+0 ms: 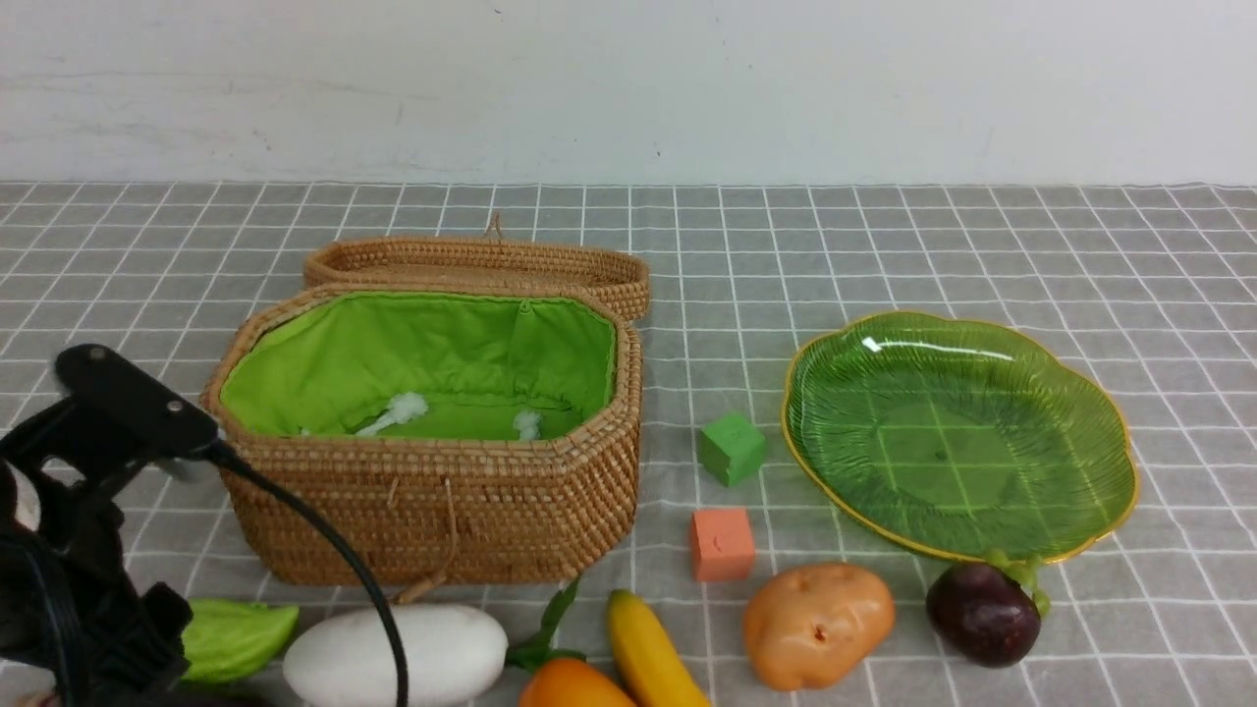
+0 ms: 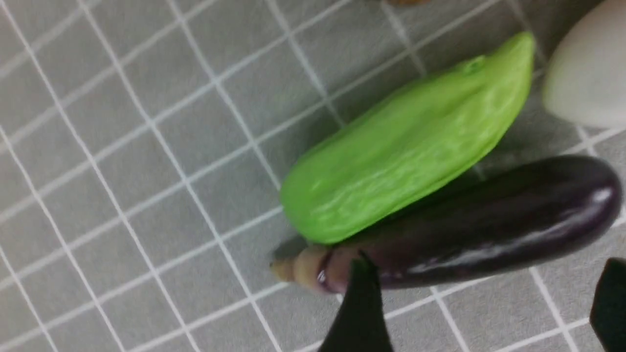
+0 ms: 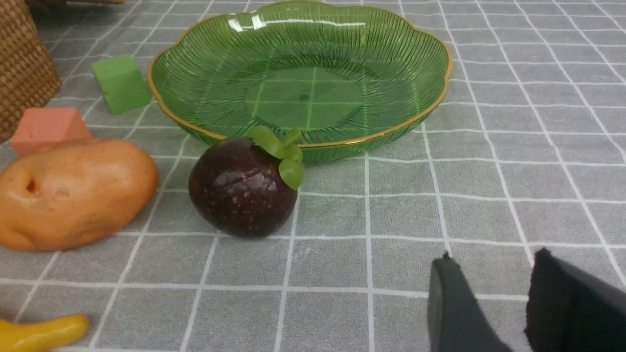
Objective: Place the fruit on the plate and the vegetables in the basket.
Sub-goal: Take a chayote with your left arm and place it on the basket on the left.
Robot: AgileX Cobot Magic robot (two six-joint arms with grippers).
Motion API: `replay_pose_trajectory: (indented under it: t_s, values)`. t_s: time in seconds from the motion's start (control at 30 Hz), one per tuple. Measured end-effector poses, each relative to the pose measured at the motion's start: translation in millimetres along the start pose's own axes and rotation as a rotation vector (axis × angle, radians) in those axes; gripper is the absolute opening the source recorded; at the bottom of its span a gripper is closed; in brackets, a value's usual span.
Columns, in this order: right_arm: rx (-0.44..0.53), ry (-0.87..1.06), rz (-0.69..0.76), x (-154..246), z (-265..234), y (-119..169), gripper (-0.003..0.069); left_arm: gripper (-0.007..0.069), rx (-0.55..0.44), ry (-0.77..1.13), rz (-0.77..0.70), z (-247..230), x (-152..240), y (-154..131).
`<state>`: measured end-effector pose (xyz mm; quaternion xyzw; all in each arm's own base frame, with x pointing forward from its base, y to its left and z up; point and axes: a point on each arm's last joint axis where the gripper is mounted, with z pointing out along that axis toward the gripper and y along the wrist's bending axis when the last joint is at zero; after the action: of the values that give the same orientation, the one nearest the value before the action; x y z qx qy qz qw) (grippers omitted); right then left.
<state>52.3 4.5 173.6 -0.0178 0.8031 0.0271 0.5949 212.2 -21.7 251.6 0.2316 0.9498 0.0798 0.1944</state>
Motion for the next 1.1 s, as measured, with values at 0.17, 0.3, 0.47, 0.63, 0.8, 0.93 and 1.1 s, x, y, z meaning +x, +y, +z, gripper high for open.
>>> replay_pose_trajectory:
  t_s: [0.17,0.3,0.47,0.63,0.8,0.93,1.1]
  values:
    - [0.000,0.000,0.000,0.0,0.0,0.0,0.0242,0.0564,-0.028,-0.127,-0.115,0.8,-6.0,16.4]
    - [-0.001,0.000,0.002,0.0,0.0,0.1,0.0242,0.0549,0.037,-0.176,-0.283,0.6,-11.1,12.2]
    - [0.000,0.000,0.001,0.0,0.0,0.0,0.0242,0.0534,0.034,-0.109,-0.192,15.6,-11.6,12.8]
    - [0.000,0.000,0.001,0.0,0.0,0.0,0.0242,0.0531,0.049,-0.054,-0.030,33.4,-13.3,11.8]
    - [0.000,0.000,0.001,0.0,0.0,0.0,0.0242,0.0531,0.055,-0.050,0.080,41.9,-15.5,11.5]
    - [0.000,0.000,0.001,0.0,0.0,0.0,0.0242,0.0531,0.063,-0.039,0.120,55.5,-18.5,11.3]
    - [0.000,0.000,0.001,0.0,0.0,0.0,0.0242,0.0531,0.068,-0.007,0.147,75.0,-20.3,11.2]
